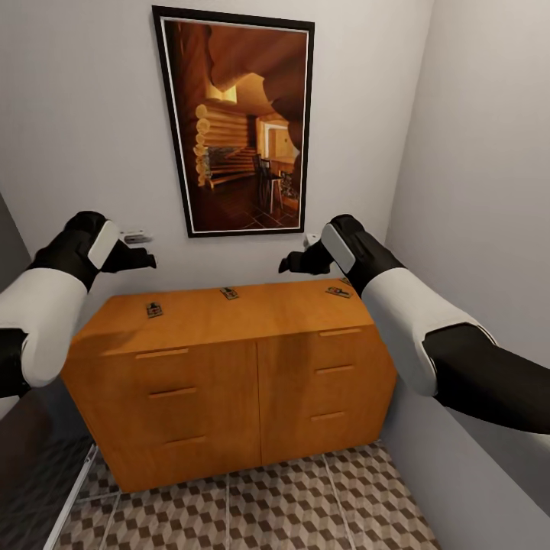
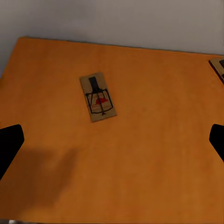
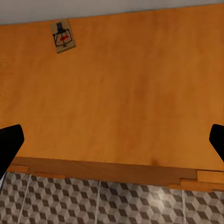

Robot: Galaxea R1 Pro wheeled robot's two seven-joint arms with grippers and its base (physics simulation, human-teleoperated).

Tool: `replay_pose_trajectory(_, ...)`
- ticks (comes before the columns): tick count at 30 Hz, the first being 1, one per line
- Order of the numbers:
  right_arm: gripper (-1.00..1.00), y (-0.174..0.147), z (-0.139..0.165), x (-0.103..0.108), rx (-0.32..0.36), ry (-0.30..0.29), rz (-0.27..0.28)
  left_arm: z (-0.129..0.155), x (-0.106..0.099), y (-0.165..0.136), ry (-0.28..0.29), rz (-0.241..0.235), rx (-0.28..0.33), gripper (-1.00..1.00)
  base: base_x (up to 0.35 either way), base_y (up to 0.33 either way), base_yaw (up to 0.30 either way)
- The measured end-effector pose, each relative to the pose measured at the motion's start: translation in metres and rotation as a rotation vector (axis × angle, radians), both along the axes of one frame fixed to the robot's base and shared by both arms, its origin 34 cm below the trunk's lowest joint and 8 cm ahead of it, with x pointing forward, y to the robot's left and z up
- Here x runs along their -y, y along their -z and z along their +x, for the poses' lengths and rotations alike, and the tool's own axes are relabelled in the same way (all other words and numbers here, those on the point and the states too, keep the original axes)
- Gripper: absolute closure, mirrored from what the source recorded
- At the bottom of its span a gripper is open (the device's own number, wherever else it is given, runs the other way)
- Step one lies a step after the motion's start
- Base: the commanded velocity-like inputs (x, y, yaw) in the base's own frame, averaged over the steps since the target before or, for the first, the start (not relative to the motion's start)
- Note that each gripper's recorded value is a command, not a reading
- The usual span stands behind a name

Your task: Take the four mousetraps from the cabinet in the bathroom and place them on the bathroom floor. Make sure all four end up on the same floor surface, and ensure that at least two of them are either under or directly next to the same bathroom sink.

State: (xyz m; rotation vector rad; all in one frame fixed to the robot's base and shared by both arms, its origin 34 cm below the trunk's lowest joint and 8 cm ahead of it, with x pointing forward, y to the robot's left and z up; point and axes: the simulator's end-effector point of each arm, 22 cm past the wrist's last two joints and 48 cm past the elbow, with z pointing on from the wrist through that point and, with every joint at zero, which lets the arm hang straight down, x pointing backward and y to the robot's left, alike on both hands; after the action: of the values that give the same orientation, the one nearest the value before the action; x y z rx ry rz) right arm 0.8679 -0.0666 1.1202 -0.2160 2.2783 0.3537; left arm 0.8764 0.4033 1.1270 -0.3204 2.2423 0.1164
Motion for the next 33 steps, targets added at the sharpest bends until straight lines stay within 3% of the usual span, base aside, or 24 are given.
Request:
replay_pose_trajectory(11,-1.00,0.004,0.000,0.002,-0.006,0.006,-0.007,-0.004,-0.003,0.023,-0.006,-0.012,-0.054,-1.00,0.014,0.000,0.000)
replay_pose_trajectory(22,-1.00,0.005,0.000,0.003,-0.004,0.006,-0.027,-0.007,0.005,0.039,0.002,-0.035,-0.090,-1.00,0.251,0.000,0.000)
replay_pose_trajectory(29,-1.00,0.005,0.000,0.003,-0.002,0.006,-0.030,-0.003,0.022,0.039,0.019,-0.085,-0.081,-1.00,0.302,0.000,0.000)
replay_pose_trajectory(33,-1.00,0.006,0.000,0.003,-0.004,0.006,-0.030,-0.002,0.028,0.039,0.017,-0.154,-0.066,-1.00,0.123,0.000,0.000)
